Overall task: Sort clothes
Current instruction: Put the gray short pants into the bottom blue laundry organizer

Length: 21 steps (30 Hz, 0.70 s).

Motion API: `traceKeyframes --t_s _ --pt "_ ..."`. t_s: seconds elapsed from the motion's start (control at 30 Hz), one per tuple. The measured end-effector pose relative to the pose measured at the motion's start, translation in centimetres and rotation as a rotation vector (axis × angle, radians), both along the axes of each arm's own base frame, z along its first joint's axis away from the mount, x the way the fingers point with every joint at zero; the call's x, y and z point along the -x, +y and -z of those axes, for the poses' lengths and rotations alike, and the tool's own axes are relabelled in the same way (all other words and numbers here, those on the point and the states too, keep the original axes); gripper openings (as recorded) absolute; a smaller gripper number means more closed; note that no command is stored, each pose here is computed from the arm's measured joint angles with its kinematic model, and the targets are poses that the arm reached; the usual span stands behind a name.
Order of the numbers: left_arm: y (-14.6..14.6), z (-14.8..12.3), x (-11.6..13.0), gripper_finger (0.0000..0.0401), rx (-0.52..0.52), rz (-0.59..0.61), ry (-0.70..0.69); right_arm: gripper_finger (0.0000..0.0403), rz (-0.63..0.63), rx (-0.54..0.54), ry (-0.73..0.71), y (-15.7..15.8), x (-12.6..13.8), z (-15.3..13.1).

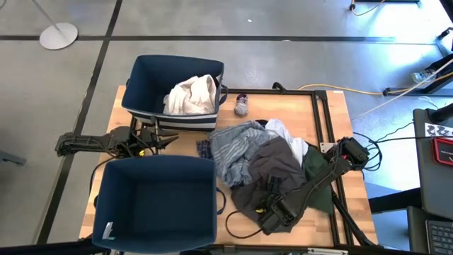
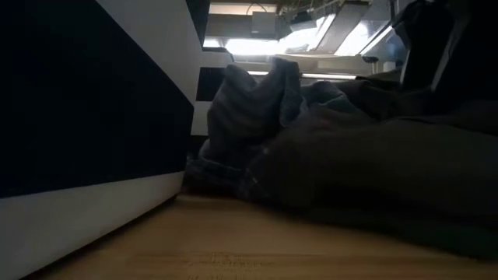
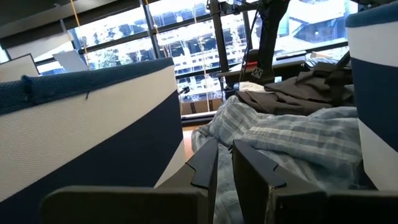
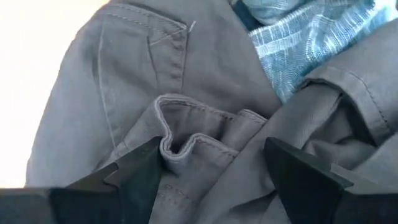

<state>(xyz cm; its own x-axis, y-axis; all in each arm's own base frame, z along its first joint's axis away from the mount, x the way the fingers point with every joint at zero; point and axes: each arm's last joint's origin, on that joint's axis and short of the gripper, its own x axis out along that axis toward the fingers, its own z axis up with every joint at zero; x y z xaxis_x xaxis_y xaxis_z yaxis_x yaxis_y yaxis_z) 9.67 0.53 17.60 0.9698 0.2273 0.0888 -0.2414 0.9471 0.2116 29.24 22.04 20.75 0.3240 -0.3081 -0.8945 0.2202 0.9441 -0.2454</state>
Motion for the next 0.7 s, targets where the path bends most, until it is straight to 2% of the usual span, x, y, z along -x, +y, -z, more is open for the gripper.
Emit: traceKeyframes --t_s 0.3,0.7 --pt "0.0 0.0 0.0 0.004 0.001 0.0 0.0 0.028 0.027 0.034 0.02 -0.2 0.1 -1.7" --pt "0.0 0.0 0.0 0.004 0.001 0.0 0.0 0.028 0.166 0.124 0.066 -1.2 1.2 -2.6"
